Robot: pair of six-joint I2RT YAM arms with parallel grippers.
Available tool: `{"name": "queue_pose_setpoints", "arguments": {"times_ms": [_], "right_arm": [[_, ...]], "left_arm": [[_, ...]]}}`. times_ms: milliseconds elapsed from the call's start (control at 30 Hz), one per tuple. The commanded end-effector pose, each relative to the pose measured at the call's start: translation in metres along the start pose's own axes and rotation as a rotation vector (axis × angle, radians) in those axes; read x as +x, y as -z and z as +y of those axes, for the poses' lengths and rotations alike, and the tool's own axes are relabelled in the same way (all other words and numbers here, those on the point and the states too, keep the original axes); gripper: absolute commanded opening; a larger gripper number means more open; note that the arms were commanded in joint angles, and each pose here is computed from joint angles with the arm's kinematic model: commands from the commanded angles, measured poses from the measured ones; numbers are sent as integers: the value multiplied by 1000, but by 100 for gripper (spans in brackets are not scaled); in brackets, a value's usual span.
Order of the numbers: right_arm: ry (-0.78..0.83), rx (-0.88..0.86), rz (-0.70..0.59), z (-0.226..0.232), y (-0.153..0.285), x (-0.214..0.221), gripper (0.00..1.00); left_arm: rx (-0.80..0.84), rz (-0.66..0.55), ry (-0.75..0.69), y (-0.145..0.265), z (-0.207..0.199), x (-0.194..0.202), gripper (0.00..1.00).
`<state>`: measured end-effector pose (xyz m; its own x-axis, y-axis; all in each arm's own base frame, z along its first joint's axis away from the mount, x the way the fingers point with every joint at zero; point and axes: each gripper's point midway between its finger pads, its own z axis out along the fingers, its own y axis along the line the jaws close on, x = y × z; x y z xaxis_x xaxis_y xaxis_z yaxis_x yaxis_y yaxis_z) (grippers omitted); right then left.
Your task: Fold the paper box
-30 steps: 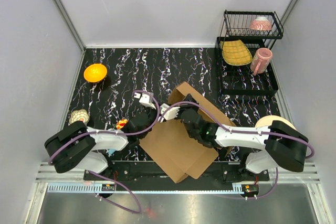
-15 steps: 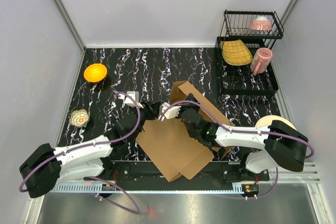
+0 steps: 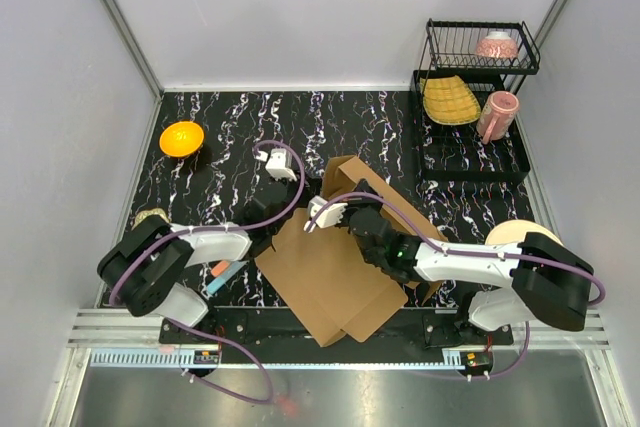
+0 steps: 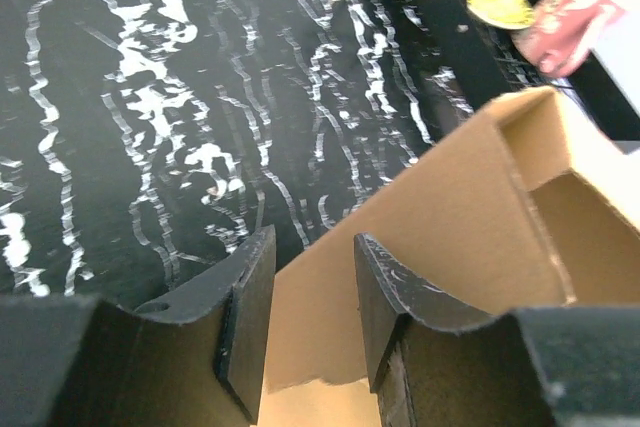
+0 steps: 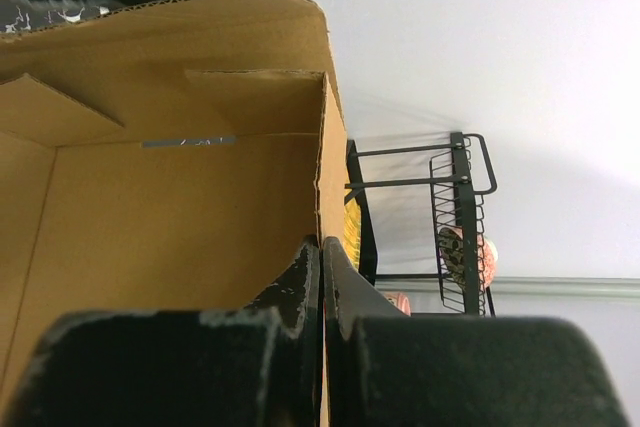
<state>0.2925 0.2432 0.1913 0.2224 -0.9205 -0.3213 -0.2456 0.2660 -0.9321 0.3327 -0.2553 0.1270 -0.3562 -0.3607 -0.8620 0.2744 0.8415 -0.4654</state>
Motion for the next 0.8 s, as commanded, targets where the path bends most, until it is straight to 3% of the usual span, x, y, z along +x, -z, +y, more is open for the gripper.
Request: {"name": "queue_pose_setpoints", "arguments": {"times_ms": [0,433,533,567,767], "right_arm": [[1,-99,-15,28,3,6,0],[7,-110,-8,34,0,5,0],[7,-114,-7,35,-1,4,0],[11,-118,-6,38,-2,4,0],[9,-119,-7,38,-4,2,0]], "left_arm": [[247,-82,69,-2,-52,-26,40],[372,-62,60,7,-61,-4,46],[432,-103,31,16,-62,0,51],[474,-171,45,22,-69,-14,52],[495,-187,38,18,-69,-9,56]]}}
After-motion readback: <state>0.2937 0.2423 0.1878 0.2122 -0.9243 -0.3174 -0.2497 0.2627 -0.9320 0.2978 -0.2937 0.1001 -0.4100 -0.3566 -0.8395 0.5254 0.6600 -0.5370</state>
